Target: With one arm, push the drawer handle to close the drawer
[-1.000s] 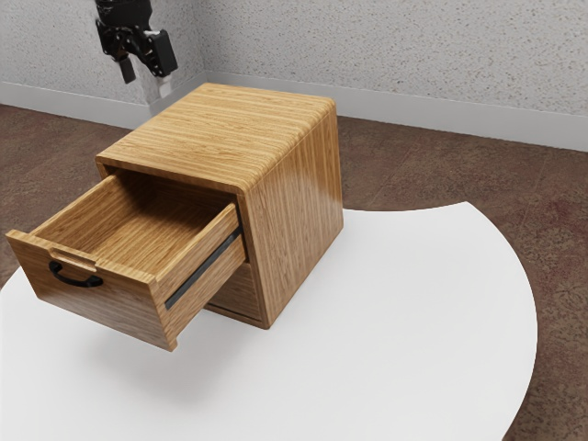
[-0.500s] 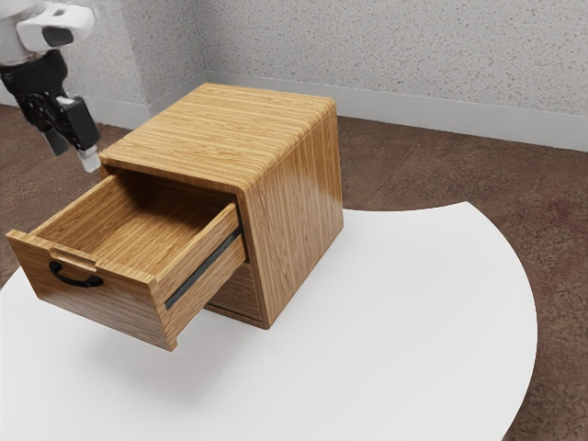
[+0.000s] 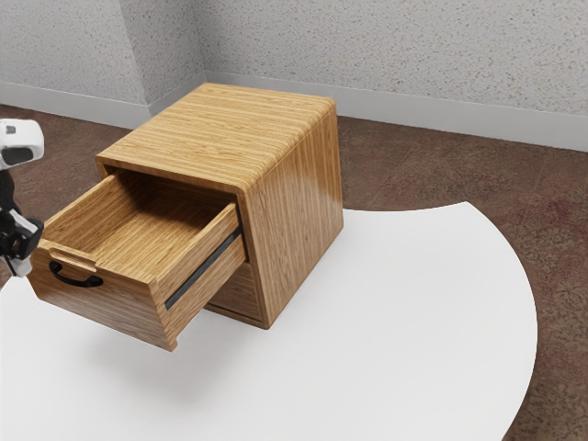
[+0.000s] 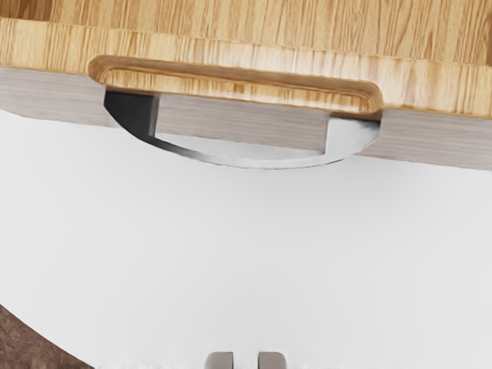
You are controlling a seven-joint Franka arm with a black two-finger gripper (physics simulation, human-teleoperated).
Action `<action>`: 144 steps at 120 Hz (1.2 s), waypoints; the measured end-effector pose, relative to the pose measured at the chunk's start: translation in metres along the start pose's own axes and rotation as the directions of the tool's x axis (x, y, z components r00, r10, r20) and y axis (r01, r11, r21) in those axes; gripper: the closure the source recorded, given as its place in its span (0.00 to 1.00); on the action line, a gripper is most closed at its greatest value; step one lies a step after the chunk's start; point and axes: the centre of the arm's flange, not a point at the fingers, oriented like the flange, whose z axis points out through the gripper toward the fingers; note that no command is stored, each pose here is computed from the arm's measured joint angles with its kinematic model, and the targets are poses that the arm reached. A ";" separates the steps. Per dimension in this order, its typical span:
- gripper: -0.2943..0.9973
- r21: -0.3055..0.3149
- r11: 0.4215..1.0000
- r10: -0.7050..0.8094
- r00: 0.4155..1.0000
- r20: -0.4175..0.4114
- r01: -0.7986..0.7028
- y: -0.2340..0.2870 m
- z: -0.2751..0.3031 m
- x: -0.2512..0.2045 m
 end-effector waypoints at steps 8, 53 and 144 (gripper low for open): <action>0.82 0.000 0.999 -0.035 0.999 0.009 0.035 -0.002 0.008 0.001; 0.83 0.009 0.987 -0.158 0.986 0.053 0.158 -0.002 0.063 0.026; 0.83 0.046 0.999 -0.021 1.000 -0.003 0.021 0.006 0.102 0.076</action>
